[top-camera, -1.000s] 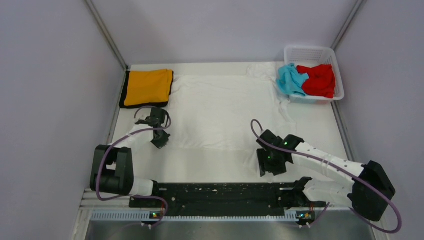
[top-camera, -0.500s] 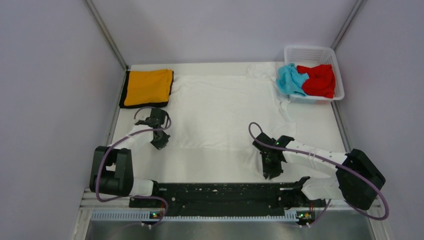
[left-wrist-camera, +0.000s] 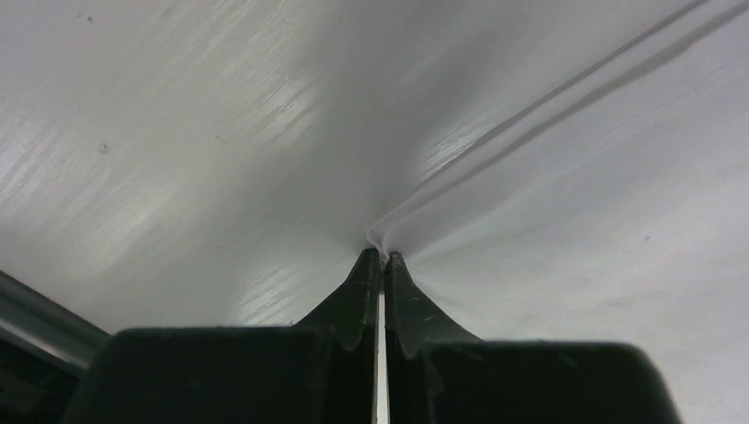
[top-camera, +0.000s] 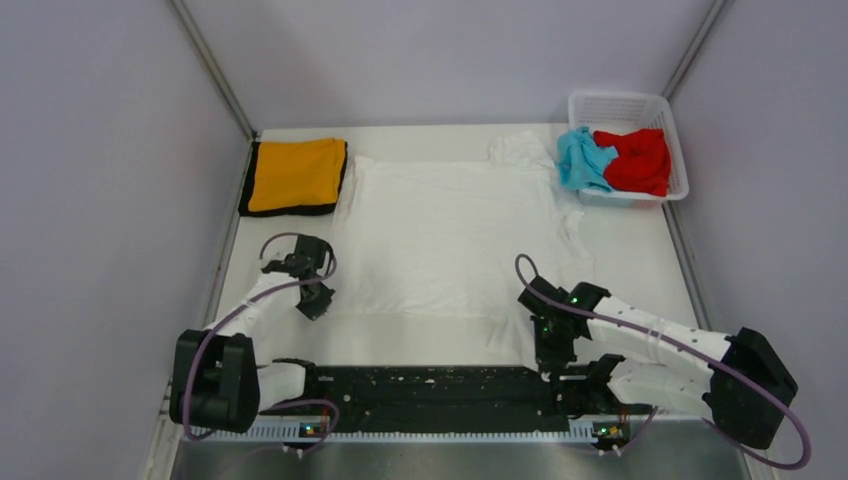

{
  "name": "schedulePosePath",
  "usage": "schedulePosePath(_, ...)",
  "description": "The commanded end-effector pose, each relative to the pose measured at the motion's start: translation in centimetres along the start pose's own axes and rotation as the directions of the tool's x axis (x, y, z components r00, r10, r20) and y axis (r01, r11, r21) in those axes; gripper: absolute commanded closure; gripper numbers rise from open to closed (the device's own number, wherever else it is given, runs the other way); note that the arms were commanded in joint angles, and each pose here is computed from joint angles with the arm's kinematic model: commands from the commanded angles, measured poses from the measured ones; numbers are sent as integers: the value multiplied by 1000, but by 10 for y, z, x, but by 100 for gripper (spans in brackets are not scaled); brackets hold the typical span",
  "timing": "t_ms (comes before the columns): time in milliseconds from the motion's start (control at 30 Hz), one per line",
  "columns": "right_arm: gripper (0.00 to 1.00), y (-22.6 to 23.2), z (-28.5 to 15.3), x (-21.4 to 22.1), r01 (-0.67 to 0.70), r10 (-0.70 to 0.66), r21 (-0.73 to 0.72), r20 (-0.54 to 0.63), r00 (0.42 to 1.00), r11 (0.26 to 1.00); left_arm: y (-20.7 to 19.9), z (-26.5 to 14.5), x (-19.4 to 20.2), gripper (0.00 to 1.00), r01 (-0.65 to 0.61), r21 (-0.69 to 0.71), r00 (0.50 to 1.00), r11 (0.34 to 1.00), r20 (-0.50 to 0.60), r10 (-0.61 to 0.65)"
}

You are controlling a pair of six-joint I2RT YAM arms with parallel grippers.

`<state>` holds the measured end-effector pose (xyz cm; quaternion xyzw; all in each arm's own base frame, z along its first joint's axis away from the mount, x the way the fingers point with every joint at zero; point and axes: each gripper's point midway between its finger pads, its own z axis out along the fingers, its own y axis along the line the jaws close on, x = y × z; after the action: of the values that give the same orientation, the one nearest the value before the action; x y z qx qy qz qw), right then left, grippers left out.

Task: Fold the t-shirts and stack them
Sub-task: Fold the flattened tshirt in 1/3 of the way

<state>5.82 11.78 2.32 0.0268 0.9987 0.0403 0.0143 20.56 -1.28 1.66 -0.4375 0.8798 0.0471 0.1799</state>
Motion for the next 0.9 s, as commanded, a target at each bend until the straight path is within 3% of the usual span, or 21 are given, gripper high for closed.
schedulePosePath(0, 100, -2, -11, 12, -2, 1, -8, -31, 1000, 1000, 16, -4, 10, 100, 24, -24, 1000, 999, -18, -25)
schedulePosePath(200, 100, 17, -39, -51, 17, -13, -23, 173, 985, 1000, -19, -18, -4, 100, 19, 97, 1000, 995, -17, -17)
schedulePosePath(467, 100, 22, -76, -152, 21, -24, 12, 416, 909, 1000, -75, -32, -36, 100, 6, 211, 1000, 977, 11, -9)
schedulePosePath(867, 100, 22, -128, -256, -39, 25, 9, 618, 786, 999, -99, -30, -75, 100, -15, 174, 997, 985, 76, 2)
